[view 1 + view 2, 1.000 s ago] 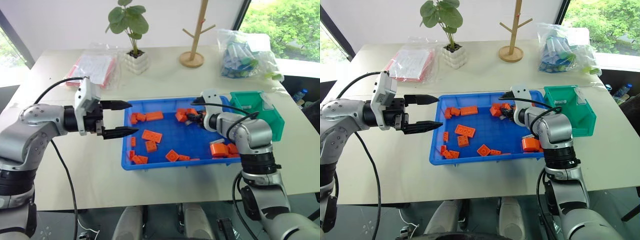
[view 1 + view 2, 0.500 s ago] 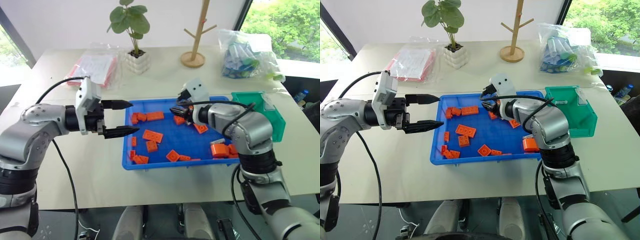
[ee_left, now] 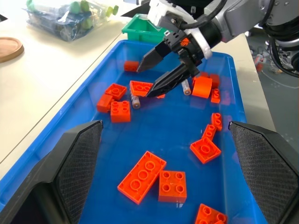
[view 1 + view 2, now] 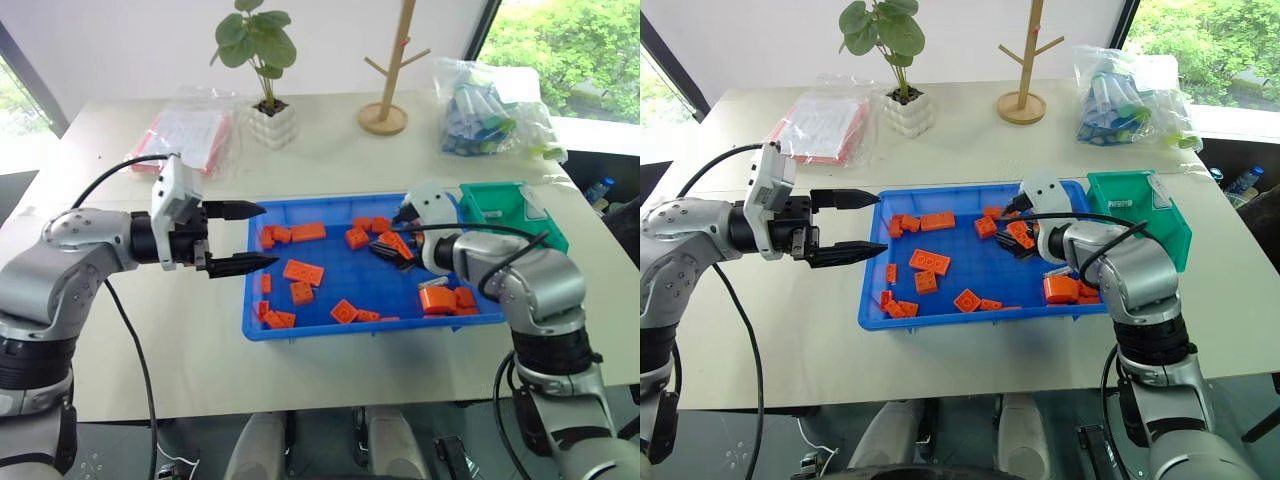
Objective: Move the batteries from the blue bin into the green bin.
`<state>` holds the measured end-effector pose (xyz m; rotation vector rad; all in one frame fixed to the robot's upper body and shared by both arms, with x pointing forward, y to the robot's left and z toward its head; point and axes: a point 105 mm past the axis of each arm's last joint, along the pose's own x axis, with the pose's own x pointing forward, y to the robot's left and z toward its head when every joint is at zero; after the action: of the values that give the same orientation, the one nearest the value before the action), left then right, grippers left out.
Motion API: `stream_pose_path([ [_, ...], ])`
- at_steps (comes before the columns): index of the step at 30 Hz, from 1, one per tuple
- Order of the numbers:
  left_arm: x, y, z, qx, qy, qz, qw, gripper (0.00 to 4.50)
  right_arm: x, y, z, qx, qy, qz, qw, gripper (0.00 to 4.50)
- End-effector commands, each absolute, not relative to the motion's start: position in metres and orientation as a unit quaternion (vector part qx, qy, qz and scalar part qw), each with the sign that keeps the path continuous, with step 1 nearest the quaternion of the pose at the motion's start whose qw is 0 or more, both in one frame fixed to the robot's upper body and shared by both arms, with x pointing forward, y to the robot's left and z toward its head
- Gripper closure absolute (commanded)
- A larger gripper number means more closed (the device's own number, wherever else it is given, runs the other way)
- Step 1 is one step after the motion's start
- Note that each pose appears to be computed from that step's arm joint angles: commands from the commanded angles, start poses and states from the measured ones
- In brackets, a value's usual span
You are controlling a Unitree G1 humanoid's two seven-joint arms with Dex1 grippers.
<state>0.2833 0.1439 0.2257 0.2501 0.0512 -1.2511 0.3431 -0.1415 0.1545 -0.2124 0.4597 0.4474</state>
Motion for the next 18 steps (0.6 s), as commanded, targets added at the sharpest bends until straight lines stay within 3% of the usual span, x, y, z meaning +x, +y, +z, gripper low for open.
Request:
stream_pose_path([
  [1,0.283,0.142,0.236,0.13,0.003,-0.588,0.798,0.0,0.343,-0.149,0.161,-0.093,0.208,0.202,0.952,0.09],
  [18,0.285,0.142,0.241,0.137,-0.003,-0.588,0.797,0.0,0.36,-0.154,0.128,-0.076,0.231,0.185,0.952,0.09],
])
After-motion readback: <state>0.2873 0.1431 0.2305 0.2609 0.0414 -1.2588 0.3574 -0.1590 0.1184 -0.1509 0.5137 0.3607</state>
